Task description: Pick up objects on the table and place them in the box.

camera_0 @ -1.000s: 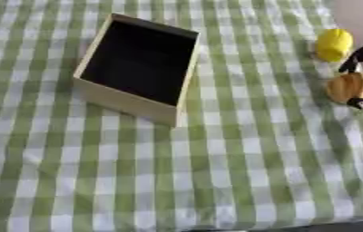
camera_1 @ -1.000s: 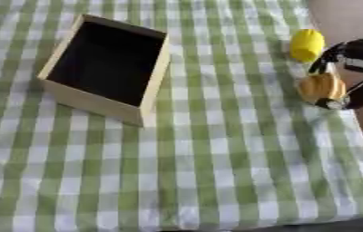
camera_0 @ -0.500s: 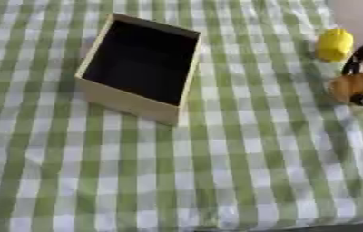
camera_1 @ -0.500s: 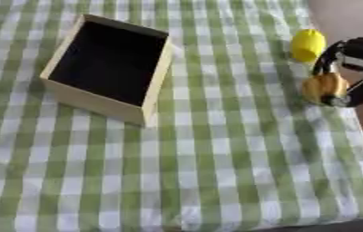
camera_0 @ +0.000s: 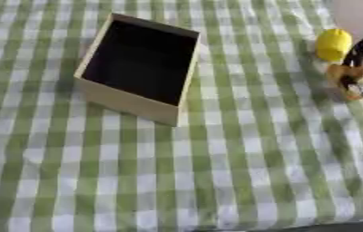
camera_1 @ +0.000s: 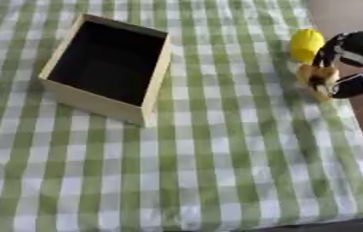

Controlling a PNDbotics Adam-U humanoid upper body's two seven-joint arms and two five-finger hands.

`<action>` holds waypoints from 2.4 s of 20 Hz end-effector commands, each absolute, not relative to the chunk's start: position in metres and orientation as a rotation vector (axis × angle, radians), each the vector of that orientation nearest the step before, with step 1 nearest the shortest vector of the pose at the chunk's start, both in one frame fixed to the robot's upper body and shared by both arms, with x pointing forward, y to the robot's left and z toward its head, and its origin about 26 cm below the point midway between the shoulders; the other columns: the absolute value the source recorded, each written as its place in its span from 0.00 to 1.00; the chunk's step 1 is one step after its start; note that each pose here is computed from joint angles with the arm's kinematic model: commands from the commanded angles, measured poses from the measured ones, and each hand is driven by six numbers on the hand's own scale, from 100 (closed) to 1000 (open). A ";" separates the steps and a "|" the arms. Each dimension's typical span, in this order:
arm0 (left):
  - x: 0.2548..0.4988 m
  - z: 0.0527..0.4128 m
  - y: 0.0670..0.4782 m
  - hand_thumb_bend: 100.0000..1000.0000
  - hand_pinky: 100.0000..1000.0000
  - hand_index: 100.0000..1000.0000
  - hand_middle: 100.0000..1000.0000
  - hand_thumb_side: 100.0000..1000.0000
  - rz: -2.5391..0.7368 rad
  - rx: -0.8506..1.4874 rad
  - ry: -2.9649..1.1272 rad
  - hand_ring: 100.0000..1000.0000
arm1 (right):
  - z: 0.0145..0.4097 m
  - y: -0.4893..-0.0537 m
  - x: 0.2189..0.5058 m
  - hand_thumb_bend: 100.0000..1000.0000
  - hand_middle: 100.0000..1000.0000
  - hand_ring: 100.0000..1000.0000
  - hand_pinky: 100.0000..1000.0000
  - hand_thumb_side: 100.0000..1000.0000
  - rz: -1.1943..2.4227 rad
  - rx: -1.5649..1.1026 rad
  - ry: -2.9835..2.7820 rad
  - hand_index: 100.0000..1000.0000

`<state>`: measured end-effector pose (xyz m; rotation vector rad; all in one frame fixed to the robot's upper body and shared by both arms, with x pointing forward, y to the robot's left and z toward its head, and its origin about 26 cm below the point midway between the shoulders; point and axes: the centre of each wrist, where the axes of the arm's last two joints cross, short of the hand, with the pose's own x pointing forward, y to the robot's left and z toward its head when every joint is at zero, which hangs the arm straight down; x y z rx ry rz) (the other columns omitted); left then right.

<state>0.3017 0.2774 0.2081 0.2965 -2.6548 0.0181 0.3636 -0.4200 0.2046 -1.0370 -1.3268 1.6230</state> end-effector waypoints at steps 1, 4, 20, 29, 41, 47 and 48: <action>0.300 0.215 0.277 0.21 0.59 0.84 0.71 0.55 0.007 0.289 -2.680 0.71 | 0.220 -0.420 0.361 0.00 0.41 0.60 0.70 0.22 1.609 -1.066 -1.353 0.55; 0.300 0.215 0.277 0.20 0.59 0.84 0.71 0.55 0.003 0.288 -2.677 0.72 | 0.228 -0.417 0.360 0.00 0.41 0.59 0.69 0.22 1.607 -1.066 -1.384 0.55; 0.300 0.217 0.278 0.20 0.60 0.83 0.71 0.55 -0.017 0.289 -2.678 0.72 | 0.317 -0.348 0.336 0.02 0.41 0.58 0.69 0.15 1.773 -1.090 -1.769 0.54; 0.303 0.230 0.271 0.23 0.61 0.84 0.71 0.52 -0.028 0.226 -2.737 0.72 | 0.340 -0.262 0.335 0.00 0.41 0.58 0.70 0.08 1.935 -0.857 -1.986 0.55; 0.307 0.255 0.265 0.27 0.62 0.84 0.71 0.48 0.036 0.163 -2.863 0.73 | 0.345 -0.174 0.391 0.00 0.41 0.57 0.72 0.04 1.987 -0.526 -2.035 0.55; 0.309 0.270 0.255 0.28 0.62 0.84 0.72 0.47 0.045 0.085 -2.920 0.73 | 0.333 -0.149 0.415 0.00 0.41 0.57 0.73 0.02 1.959 -0.457 -2.036 0.55; 0.309 0.272 0.254 0.28 0.62 0.84 0.71 0.47 0.045 0.074 -2.925 0.73 | 0.331 -0.145 0.418 0.00 0.41 0.57 0.73 0.02 1.953 -0.454 -2.038 0.55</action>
